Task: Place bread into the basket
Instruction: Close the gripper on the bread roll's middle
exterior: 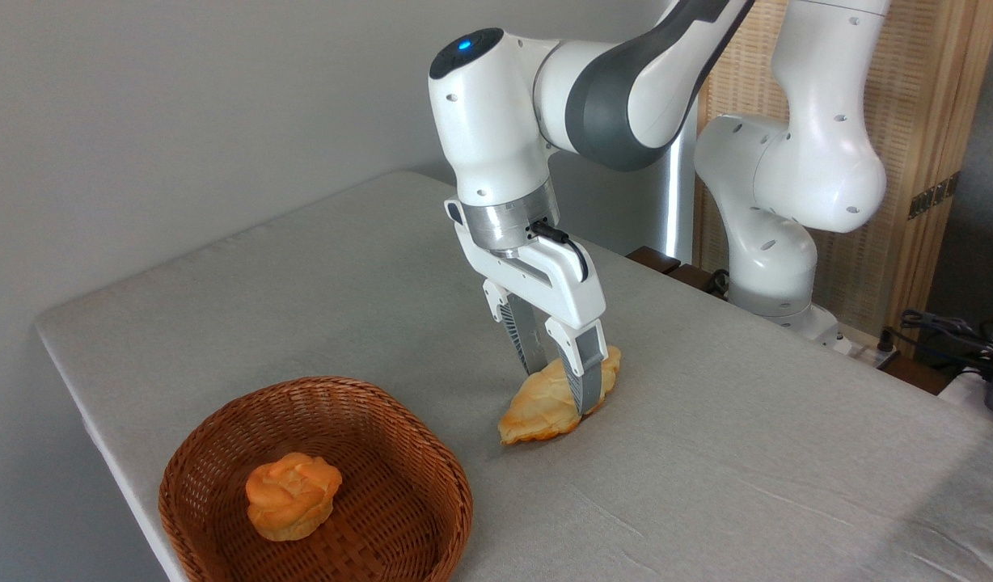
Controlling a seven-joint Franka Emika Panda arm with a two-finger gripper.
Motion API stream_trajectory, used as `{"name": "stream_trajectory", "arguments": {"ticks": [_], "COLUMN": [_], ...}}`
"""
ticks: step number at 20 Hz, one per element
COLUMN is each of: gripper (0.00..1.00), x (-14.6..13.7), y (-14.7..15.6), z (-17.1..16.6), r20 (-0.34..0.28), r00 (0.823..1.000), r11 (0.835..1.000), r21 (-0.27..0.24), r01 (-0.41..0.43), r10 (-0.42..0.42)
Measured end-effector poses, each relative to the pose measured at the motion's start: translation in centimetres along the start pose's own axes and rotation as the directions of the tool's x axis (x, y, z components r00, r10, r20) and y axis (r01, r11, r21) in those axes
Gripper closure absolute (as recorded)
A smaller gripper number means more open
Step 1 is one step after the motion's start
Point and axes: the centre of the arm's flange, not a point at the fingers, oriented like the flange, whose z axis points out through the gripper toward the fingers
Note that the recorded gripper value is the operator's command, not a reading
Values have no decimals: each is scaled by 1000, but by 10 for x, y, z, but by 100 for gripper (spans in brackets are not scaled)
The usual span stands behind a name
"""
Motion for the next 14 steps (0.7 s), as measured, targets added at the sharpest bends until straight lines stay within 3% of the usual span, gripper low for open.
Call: {"name": "stream_trajectory", "arguments": {"ticks": [2, 3, 4, 5, 9, 14], "gripper": [2, 18, 41, 50, 57, 58], "x": [0, -1, -1, -1, -1, 0], "y": [1, 1, 2, 2, 2, 3], "z": [2, 3, 5, 5, 6, 7], "r20": [3, 5, 6, 5, 6, 6], "r00": [1000, 1000, 1000, 1000, 1000, 1000], "r11": [1000, 1000, 1000, 1000, 1000, 1000], "r21": [-3, -5, -6, -6, -6, -6], "r01": [-7, -8, -8, -8, -9, -11], "r10": [7, 8, 8, 8, 9, 11]}}
